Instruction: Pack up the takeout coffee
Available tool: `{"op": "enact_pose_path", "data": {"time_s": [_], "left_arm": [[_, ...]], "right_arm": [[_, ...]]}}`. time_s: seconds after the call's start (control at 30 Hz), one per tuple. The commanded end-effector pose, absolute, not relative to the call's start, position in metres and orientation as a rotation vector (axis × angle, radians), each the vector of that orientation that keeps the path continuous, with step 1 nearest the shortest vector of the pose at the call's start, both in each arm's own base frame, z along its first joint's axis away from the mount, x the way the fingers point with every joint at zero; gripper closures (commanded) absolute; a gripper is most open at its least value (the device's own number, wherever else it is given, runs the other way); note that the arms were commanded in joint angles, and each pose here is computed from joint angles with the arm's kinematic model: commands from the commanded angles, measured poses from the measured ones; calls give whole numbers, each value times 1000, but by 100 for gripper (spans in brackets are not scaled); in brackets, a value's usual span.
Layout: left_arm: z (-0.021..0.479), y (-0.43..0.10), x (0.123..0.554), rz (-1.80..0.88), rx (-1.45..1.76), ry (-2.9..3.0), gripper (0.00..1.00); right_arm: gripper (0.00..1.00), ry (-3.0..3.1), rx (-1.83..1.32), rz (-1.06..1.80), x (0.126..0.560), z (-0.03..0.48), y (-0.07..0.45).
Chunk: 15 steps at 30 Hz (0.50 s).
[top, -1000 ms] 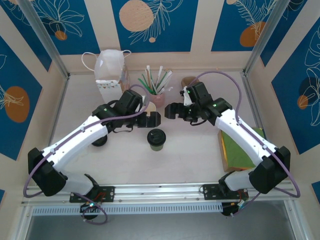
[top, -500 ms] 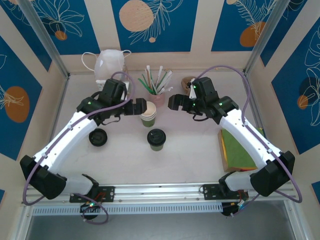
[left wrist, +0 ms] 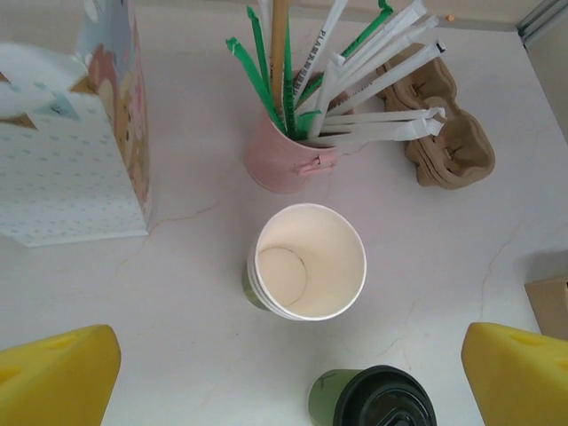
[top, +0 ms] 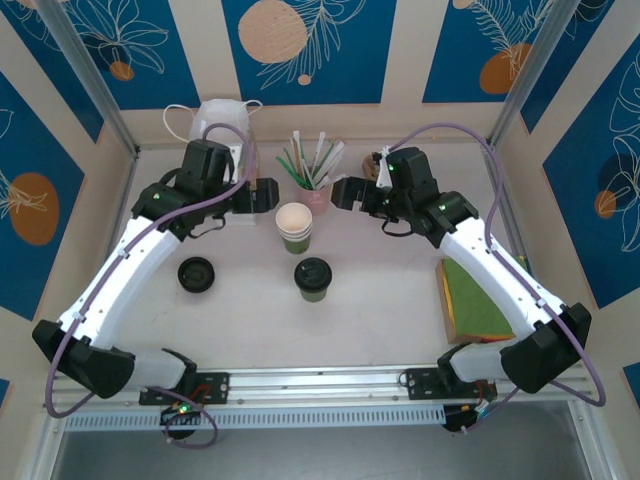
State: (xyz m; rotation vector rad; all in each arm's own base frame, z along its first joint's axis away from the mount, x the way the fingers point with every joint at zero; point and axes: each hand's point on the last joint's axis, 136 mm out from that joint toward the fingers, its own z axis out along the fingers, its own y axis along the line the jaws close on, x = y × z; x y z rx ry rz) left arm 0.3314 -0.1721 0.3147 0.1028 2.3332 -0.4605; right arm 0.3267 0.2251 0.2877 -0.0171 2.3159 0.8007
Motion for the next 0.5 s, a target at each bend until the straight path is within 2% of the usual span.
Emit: {"op": "enact_pose_path", "data": {"time_s": [0.0,0.27,0.47], "left_arm": [[323,-164,336,-402,122,2331,3],[319,-184,342,-521,103,2366,6],[331,-173,354,-395,122,2354,7]], "right_arm": [[1,2239,-98,810,323,313,236],[1,2334,-66,641,325,290,213],[1,2382,-42,612,324,276,196]]}}
